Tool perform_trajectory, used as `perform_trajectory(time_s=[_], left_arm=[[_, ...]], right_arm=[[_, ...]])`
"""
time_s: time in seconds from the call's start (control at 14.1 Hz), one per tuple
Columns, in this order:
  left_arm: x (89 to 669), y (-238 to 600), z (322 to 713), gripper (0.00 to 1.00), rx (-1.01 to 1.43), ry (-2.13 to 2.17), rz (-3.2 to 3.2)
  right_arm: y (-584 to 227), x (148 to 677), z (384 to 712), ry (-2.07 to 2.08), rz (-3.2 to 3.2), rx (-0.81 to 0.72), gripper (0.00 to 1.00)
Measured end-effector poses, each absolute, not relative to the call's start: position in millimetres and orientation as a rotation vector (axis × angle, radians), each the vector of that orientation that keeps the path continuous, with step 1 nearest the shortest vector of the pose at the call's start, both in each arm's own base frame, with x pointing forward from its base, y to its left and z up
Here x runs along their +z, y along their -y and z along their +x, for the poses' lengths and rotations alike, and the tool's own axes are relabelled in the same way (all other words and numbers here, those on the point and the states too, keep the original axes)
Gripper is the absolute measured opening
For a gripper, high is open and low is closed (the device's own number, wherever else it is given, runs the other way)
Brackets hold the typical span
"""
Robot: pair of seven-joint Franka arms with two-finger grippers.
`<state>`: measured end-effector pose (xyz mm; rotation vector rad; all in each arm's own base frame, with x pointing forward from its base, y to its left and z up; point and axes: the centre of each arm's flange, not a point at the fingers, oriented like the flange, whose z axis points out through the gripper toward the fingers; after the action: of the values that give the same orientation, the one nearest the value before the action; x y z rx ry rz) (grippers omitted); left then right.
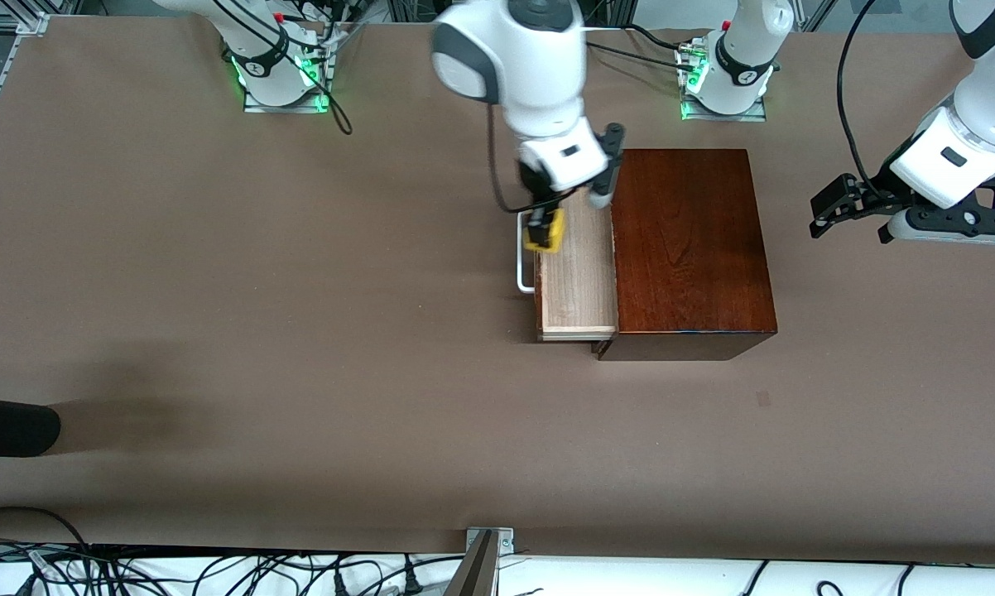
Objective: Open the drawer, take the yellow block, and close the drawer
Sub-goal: 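Carry the cube away with the right gripper while the left gripper reaches the drawer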
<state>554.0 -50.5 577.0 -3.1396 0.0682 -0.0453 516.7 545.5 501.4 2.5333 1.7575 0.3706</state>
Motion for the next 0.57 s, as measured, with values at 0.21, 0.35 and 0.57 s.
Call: perform_trajectory(time_s=[0.21, 0.35, 0.57], left_arm=[[576, 56, 548, 1.00, 0.015, -0.089, -3.136], [582, 84, 536, 1.00, 0.101, -0.194, -3.124], [584, 162, 507, 1.00, 0.220, -0.457, -3.083]], right_arm=[[-441, 535, 592, -1.536, 2.774, 0.367, 0.56], [-375, 541, 629, -1.392, 2.898, 0.337, 0.56], [-281, 526, 653, -1.199, 3.035, 0.169, 0.56]])
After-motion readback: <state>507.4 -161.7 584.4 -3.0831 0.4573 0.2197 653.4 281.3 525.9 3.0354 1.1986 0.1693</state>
